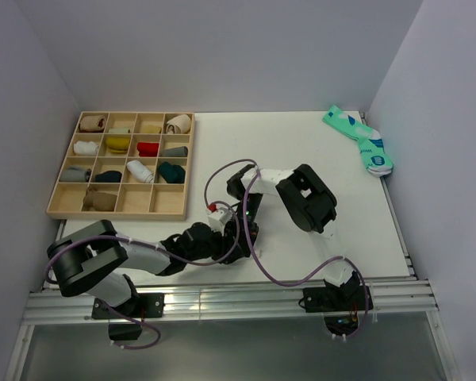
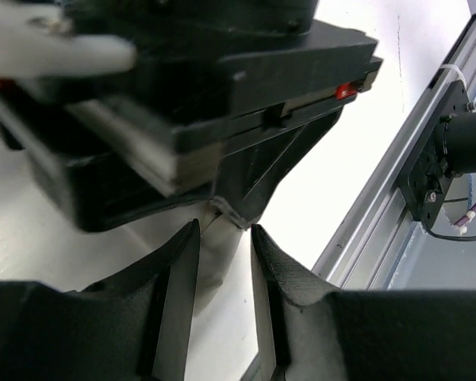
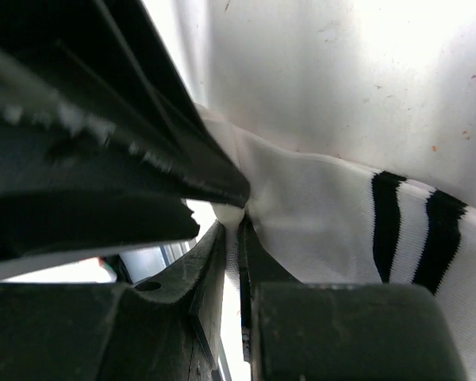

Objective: Roll the socks
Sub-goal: Roll the sock at the center of the board.

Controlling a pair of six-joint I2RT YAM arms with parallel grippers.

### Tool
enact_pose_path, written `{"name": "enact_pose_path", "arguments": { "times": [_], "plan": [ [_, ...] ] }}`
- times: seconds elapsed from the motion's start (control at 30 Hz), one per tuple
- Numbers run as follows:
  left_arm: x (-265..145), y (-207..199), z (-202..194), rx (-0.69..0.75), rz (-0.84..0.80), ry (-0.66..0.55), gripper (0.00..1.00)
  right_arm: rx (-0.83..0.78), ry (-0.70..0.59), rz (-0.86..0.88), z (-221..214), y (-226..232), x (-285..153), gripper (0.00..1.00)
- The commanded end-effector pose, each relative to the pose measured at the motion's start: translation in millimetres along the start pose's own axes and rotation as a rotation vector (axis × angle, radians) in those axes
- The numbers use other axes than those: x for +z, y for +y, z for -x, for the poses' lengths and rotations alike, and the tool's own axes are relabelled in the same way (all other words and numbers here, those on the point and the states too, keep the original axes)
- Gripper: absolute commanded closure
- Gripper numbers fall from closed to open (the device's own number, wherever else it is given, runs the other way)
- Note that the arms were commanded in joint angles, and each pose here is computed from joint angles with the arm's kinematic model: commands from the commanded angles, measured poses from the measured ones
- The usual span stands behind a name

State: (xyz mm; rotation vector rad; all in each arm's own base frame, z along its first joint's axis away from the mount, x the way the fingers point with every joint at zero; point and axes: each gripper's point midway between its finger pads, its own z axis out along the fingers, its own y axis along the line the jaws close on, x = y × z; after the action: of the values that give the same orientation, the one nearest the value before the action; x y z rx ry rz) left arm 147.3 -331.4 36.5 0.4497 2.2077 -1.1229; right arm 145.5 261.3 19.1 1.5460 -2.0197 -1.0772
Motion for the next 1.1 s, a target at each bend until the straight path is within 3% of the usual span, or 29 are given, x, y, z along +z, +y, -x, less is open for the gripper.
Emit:
{"name": "enact_pose_path", "arguments": {
  "times": [0.0, 0.5, 0.63, 0.8, 1.0, 1.03, 1.07],
  "plan": [
    [3.8, -10.6, 3.9, 0.056, -0.032, 0.013, 0.62, -0.024, -0.017, -0.048, 6.3, -16.7, -3.5, 0.85],
    [-0.5, 4.2, -7.3, 0.075, 0.050, 0.062, 0.66, -0.009, -0.028, -0.071, 7.9, -22.1, -5.9, 0.85],
    [2.2, 2.6, -10.5, 0.059, 0.052, 0.085, 0.78, -0.012, -0.045, -0.088, 11.3, -22.4, -8.6, 0.84],
    [5.2, 0.6, -16.1, 0.011, 0.064, 0.129, 0.99, -0.030, -0.072, -0.134, 14.2, -23.3, -14.2, 0.70],
    [5.4, 6.9, -17.4, -0.068, 0.138, 0.149, 1.00, -0.058, -0.124, -0.223, 22.7, -20.0, -36.6, 0.52],
    [4.8, 9.4, -19.3, -0.079, 0.158, 0.162, 1.00, -0.045, -0.136, -0.241, 23.2, -20.5, -40.7, 0.19],
    [4.8, 10.3, -19.0, -0.096, 0.171, 0.161, 1.00, -0.059, -0.156, -0.276, 26.1, -20.4, -47.3, 0.13]
  ]
}}
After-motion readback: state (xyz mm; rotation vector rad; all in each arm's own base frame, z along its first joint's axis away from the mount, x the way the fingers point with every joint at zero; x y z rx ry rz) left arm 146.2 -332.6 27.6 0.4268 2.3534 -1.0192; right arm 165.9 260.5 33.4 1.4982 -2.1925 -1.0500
